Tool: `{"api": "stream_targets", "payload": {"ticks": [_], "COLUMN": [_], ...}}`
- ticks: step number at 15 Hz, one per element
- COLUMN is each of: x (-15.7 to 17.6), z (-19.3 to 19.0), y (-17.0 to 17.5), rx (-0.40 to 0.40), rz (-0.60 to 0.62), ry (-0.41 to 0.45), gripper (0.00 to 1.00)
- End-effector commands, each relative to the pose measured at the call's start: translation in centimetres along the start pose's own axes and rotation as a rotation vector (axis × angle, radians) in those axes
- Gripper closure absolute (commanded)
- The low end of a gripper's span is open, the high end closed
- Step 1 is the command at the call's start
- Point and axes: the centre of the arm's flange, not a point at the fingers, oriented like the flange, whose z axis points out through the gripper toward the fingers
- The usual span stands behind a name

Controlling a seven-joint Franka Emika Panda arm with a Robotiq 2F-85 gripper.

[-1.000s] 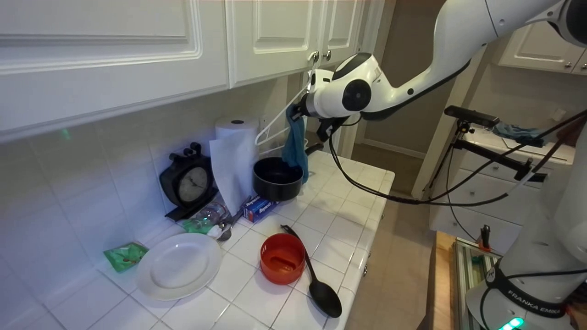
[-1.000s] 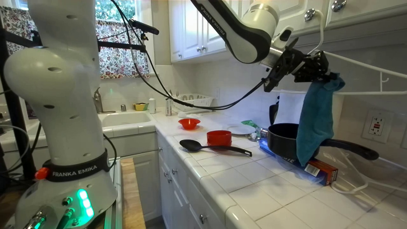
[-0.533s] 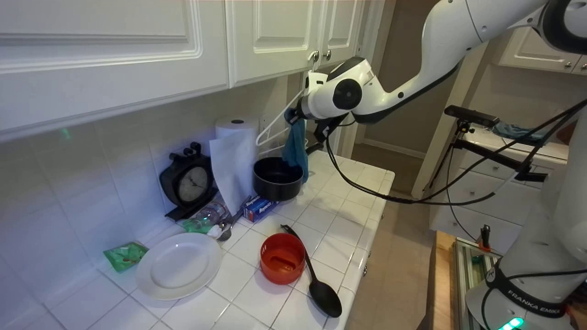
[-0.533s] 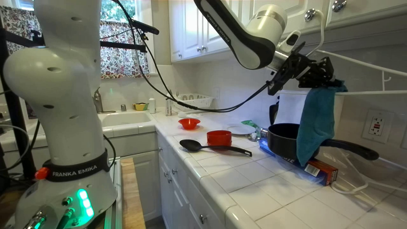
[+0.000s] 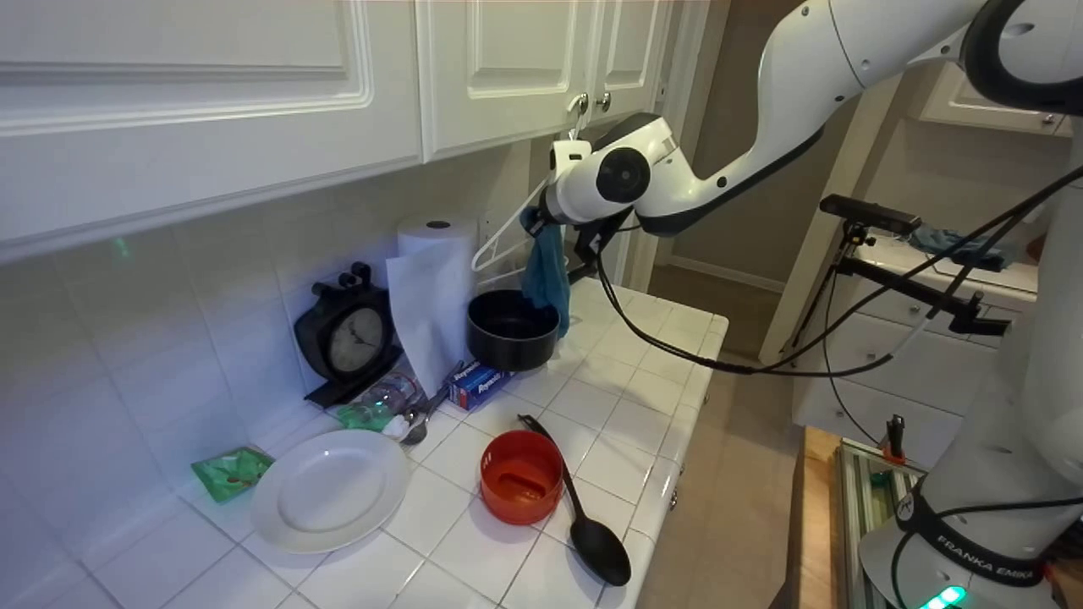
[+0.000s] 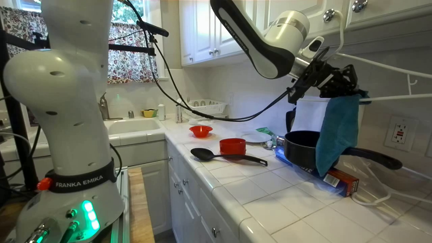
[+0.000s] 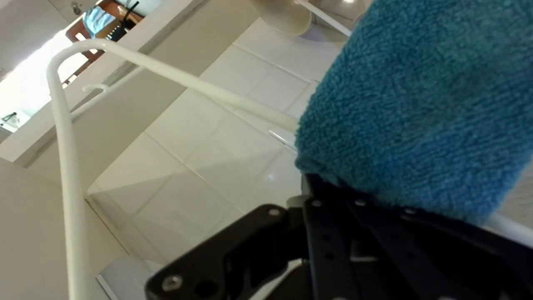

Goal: Hang the blue towel on the white hanger.

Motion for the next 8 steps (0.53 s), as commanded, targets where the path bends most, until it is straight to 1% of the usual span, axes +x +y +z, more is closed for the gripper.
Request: {"api": "stream_targets", "payload": {"ticks": [1, 2, 3, 4, 7, 8], "x": [0.88, 0.96, 1.02, 1.07, 1.16, 1.19], "z": [1.78, 1.87, 1.94, 1.96, 2.0, 1.92], "y": [-0.37, -0.36, -0.38, -0.37, -0.2, -0.15], "rx": [0.002, -0.001, -0.002, -0.004, -0.008, -0.01], "rz": [-0.038, -0.048, -0.055, -0.062, -0.073, -0.073], "ry": [-0.043, -0.046, -0.051, -0.055, -0.061, -0.061], "gripper": [0.95, 0.94, 0.85, 0.68, 0.5, 0.42]}}
